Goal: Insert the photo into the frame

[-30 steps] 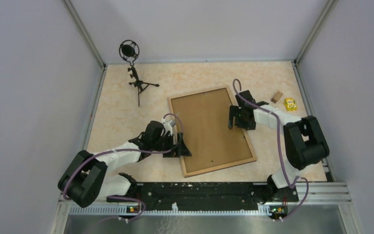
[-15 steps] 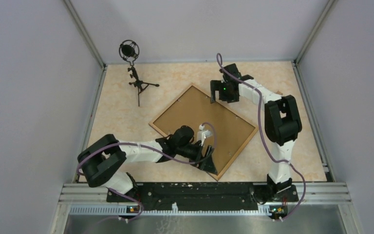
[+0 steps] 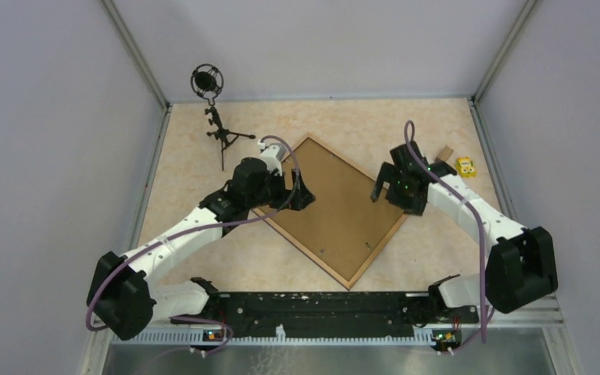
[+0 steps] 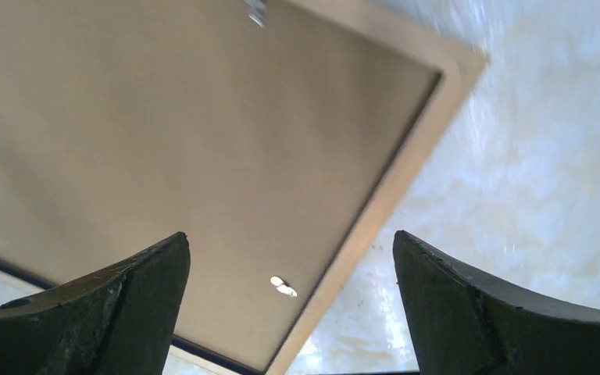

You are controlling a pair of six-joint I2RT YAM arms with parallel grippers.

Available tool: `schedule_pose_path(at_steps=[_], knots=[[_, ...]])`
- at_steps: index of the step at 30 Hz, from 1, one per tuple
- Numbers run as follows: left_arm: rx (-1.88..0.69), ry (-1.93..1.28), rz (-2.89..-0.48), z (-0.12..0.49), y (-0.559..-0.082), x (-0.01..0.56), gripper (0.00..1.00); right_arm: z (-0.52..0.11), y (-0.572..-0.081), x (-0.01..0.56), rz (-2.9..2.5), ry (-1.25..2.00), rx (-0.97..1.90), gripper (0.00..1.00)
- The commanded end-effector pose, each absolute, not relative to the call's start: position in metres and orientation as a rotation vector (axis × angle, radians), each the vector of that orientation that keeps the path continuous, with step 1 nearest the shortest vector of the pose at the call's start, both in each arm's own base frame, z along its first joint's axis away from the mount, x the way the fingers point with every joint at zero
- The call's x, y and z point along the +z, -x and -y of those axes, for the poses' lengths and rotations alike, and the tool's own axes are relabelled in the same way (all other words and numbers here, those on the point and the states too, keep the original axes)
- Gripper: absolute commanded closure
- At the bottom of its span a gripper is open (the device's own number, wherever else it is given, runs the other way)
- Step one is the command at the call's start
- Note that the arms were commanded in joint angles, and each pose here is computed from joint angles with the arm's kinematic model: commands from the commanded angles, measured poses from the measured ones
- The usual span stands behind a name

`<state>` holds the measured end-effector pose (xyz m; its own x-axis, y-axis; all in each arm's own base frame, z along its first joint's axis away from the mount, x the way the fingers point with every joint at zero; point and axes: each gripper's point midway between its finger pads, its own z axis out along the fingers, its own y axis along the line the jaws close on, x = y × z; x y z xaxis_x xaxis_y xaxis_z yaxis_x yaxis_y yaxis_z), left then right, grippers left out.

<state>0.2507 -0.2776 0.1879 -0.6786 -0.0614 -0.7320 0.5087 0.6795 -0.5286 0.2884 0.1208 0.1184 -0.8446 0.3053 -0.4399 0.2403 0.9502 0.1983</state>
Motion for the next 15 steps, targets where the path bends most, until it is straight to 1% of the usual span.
schedule_pose_path(at_steps=[1, 4, 7, 8, 10, 12, 15], knots=[[-0.771, -0.155, -2.249, 0.238, -0.264, 0.158, 0.01, -0.111, -0.242, 0.082, -2.664, -0.741, 0.167, 0.03], [-0.760, -0.123, -2.247, 0.233, -0.265, 0.158, 0.02, -0.102, -0.233, 0.075, -2.630, -0.731, 0.158, 0.11], [-0.744, -0.108, -2.256, 0.228, -0.263, 0.157, 0.02, -0.100, -0.224, 0.059, -2.665, -0.684, 0.155, 0.23], [-0.739, -0.103, -2.258, 0.226, -0.262, 0.156, 0.02, -0.102, -0.221, 0.053, -2.685, -0.668, 0.163, 0.30], [-0.735, -0.092, -2.255, 0.223, -0.260, 0.156, 0.02, -0.106, -0.220, 0.042, -2.711, -0.637, 0.185, 0.49], [-0.733, -0.086, -2.253, 0.220, -0.258, 0.154, 0.02, -0.107, -0.221, 0.035, -2.724, -0.607, 0.183, 0.54], [-0.732, -0.086, -2.256, 0.218, -0.256, 0.154, 0.02, -0.101, -0.225, 0.028, -2.735, -0.563, 0.119, 0.55]])
